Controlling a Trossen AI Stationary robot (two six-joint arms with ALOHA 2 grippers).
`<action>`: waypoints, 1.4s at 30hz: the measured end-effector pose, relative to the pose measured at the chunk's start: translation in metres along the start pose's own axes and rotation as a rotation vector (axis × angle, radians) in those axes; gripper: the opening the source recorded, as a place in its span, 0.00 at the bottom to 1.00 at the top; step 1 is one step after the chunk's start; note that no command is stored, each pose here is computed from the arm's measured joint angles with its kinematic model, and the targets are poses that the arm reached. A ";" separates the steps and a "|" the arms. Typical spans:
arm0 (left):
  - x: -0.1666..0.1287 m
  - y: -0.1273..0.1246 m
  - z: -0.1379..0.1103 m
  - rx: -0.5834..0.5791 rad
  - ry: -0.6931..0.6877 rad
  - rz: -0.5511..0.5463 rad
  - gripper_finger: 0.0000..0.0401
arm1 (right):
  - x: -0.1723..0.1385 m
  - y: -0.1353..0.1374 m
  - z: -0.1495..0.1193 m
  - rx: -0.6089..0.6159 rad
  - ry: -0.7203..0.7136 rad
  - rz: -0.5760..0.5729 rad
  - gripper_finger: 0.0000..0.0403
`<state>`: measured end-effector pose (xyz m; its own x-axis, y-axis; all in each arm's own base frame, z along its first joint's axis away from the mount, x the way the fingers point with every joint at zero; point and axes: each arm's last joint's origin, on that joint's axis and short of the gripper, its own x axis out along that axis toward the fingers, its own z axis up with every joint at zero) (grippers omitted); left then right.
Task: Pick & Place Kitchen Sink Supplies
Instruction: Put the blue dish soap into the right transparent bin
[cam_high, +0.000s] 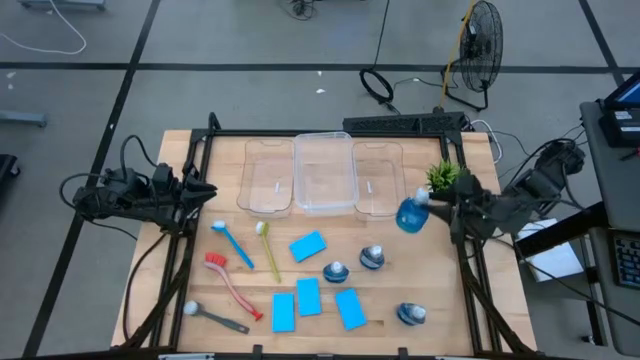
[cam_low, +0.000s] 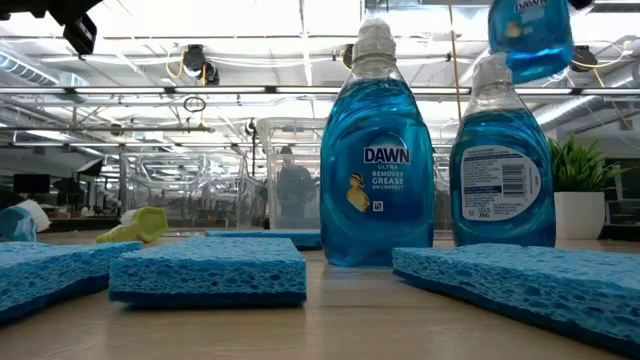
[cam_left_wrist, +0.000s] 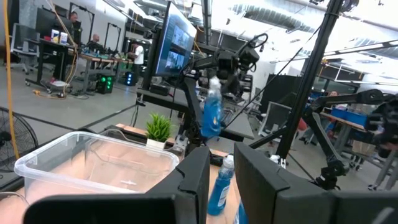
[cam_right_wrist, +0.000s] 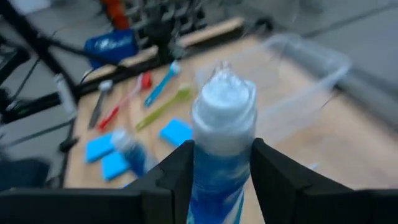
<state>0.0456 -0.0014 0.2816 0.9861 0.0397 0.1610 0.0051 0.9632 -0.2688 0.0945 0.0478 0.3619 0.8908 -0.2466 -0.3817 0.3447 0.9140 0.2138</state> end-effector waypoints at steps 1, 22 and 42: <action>0.000 0.000 0.000 0.000 0.000 0.001 0.19 | 0.000 -0.002 0.001 -0.015 -0.029 -0.042 0.32; 0.000 0.000 0.001 -0.097 -0.009 -0.003 0.19 | 0.033 0.000 0.032 -0.214 -0.142 -0.137 0.04; 0.000 0.000 0.001 -0.076 -0.008 -0.002 0.19 | 0.041 -0.005 0.010 -0.294 0.085 -0.172 0.16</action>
<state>0.0454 -0.0014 0.2825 0.9848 0.0401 0.1692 0.0200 0.9403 -0.3398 0.1325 0.0300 0.3542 0.7948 -0.3889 -0.4659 0.3767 0.9180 -0.1237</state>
